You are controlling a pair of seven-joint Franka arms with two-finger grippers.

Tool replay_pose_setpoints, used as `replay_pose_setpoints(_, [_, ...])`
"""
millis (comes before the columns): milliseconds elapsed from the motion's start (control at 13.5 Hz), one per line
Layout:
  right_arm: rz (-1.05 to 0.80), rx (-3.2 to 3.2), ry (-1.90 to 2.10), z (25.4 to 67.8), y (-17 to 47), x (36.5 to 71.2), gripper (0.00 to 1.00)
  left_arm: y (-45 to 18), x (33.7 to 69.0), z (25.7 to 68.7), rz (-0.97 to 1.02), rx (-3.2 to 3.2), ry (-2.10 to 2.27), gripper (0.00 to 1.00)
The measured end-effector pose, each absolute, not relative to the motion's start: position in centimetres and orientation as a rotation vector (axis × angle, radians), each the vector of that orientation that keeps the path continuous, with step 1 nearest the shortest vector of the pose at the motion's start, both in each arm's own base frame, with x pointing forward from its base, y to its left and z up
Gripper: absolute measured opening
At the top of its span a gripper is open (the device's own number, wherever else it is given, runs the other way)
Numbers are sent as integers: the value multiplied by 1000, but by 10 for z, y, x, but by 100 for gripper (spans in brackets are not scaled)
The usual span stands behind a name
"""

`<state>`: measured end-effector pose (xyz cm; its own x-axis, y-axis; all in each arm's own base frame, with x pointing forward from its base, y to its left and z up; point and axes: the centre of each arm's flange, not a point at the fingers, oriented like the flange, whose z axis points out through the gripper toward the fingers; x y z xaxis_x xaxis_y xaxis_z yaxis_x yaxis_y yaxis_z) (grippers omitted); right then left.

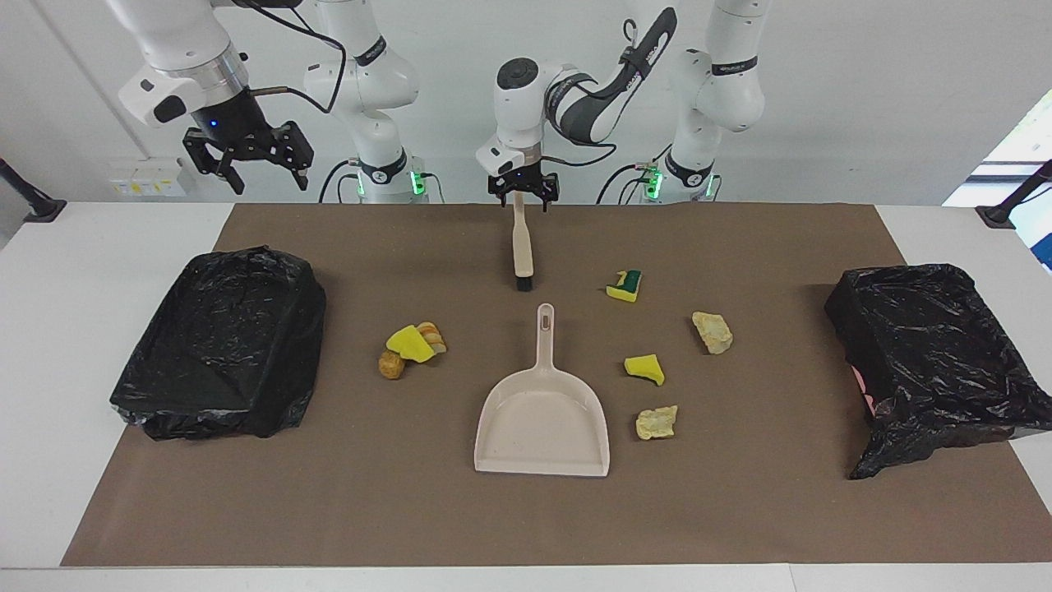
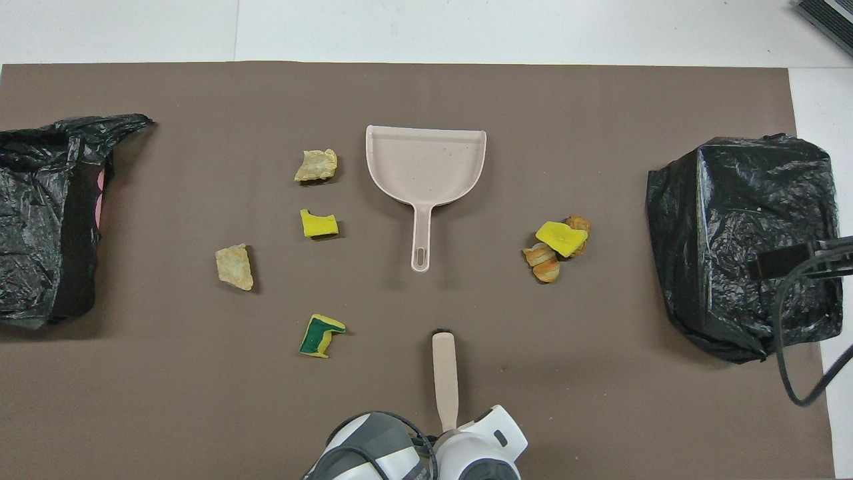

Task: Sweep and dump trash in bin

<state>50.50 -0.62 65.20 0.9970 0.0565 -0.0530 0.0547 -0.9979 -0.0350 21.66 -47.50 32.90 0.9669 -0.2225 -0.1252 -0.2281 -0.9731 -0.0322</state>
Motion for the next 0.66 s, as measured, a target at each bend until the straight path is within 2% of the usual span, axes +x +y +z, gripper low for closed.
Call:
replay_pose_setpoints(74, [87, -3106, -95, 651, -3, 505, 100, -475, 217, 329, 188, -3071, 349, 96])
replay_pose_setpoints(148, [91, -3105, -108, 649, 1, 505, 100, -475, 217, 330, 188, -3071, 347, 89])
replay_pose_setpoints(369, [92, -3105, -146, 641, 14, 508, 100, -474, 220, 331, 186, -3075, 338, 45])
replay_pose_setpoints(443, [96, -3105, -146, 640, 14, 507, 100, -474, 221, 332, 186, -3076, 334, 33])
replay_pose_setpoints(517, [97, -3105, -146, 639, 14, 507, 100, -473, 222, 334, 185, -3078, 331, 26])
replay_pose_setpoints(665, [105, -3104, -145, 637, 14, 507, 100, -467, 227, 342, 196, -3072, 312, 26])
